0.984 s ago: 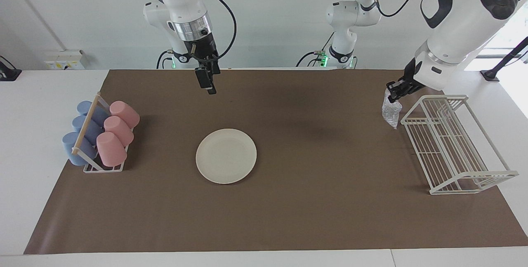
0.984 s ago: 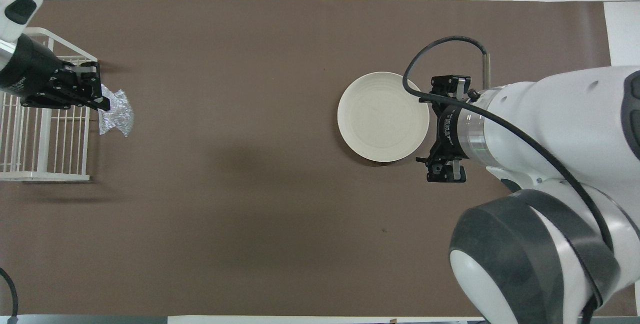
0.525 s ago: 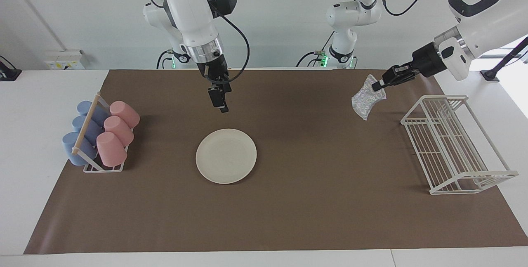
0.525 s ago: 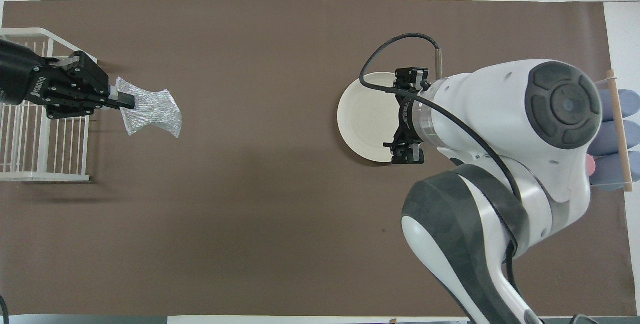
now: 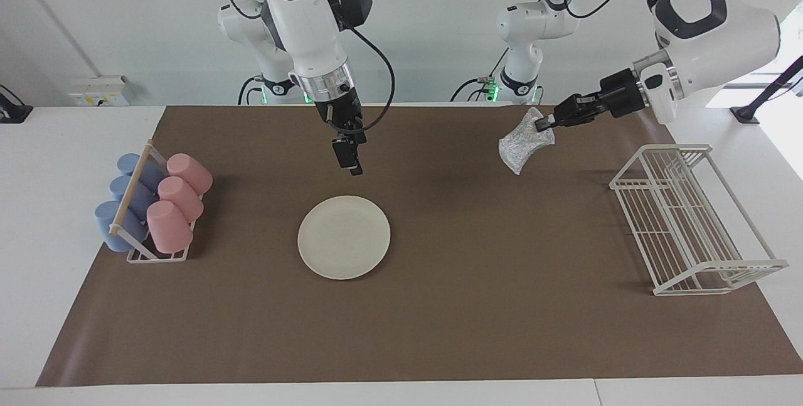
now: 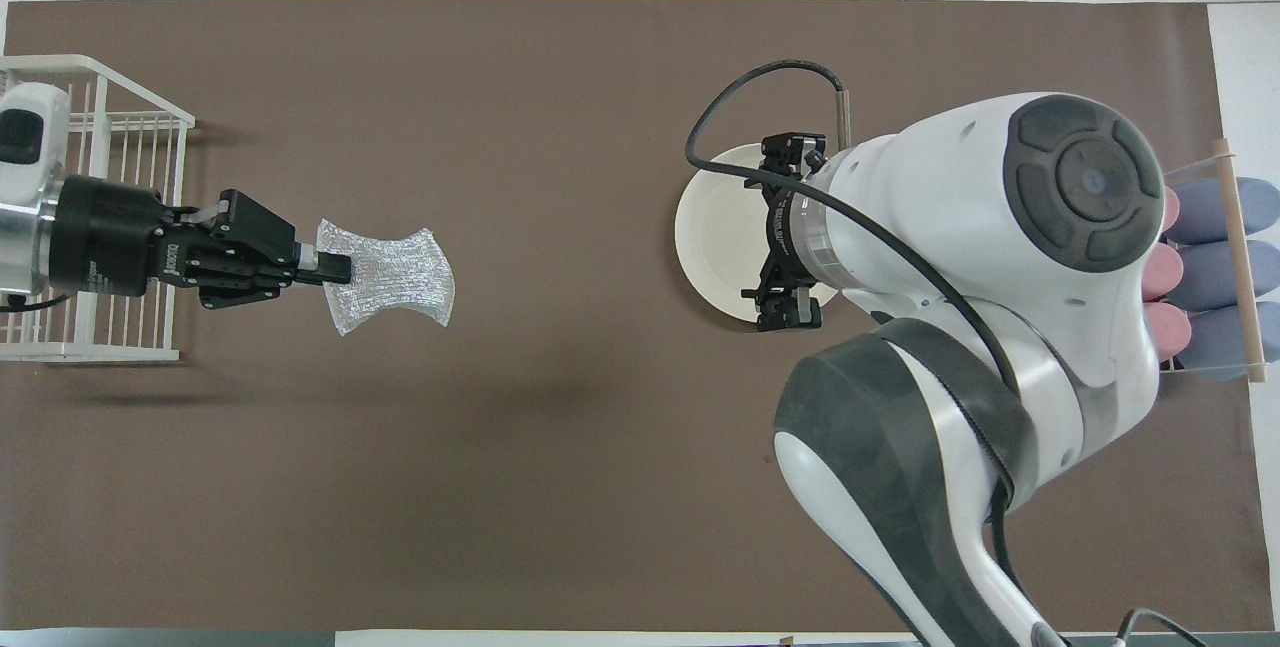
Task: Wipe plate with sponge
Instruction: 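Pull the clear sponge from the rack with the left gripper, then grasp the sponge with the right gripper from the left gripper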
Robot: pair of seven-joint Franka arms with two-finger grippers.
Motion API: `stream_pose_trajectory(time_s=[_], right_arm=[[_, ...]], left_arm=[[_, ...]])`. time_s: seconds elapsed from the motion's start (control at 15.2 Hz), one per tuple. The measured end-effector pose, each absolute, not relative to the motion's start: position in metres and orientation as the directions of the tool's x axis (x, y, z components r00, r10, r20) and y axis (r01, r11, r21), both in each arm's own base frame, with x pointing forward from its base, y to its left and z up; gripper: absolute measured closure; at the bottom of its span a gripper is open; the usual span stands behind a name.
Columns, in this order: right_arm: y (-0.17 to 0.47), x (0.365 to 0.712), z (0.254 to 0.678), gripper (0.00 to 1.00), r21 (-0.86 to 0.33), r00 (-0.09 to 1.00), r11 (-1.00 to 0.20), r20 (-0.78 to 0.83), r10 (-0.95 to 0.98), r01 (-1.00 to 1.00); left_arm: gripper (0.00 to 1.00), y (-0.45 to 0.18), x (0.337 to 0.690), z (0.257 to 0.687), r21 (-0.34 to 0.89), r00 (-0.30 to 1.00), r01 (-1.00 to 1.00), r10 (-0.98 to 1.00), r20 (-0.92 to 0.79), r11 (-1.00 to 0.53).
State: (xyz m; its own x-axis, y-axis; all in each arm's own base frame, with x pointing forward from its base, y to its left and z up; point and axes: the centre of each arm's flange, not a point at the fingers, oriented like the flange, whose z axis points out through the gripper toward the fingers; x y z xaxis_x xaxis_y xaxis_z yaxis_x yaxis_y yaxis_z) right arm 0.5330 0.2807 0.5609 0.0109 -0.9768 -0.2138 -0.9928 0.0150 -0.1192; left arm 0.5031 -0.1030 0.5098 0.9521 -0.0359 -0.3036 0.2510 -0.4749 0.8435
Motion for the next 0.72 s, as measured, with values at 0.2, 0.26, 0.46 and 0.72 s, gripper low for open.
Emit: stream_pose_trajectory(time_s=[0.2, 0.26, 0.46, 0.72], right_arm=[[0.287, 0.531, 0.572, 0.0, -0.096, 0.026, -0.007, -0.201, -0.979, -0.995], [0.292, 0.534, 0.576, 0.0, -0.077, 0.022, -0.006, -0.199, -0.98, -0.997], [0.332, 0.544, 0.579, 0.0, -0.043, -0.041, 0.05, -0.192, -0.981, -0.998], [0.39, 0.526, 0.556, 0.0, -0.019, -0.014, 0.018, -0.157, -0.988, -1.0]], left_arm=[[0.97, -0.134, 0.489, 0.485, 0.897, 0.954, 0.215, -0.113, -0.278, -0.386], [0.97, -0.144, 0.485, 0.478, 0.911, 0.954, 0.211, -0.129, -0.272, -0.354], [0.97, -0.164, 0.473, 0.456, 0.943, 0.956, 0.214, -0.143, -0.256, -0.257], [0.97, -0.175, 0.46, 0.43, 0.964, 0.964, 0.224, -0.112, -0.241, -0.141]])
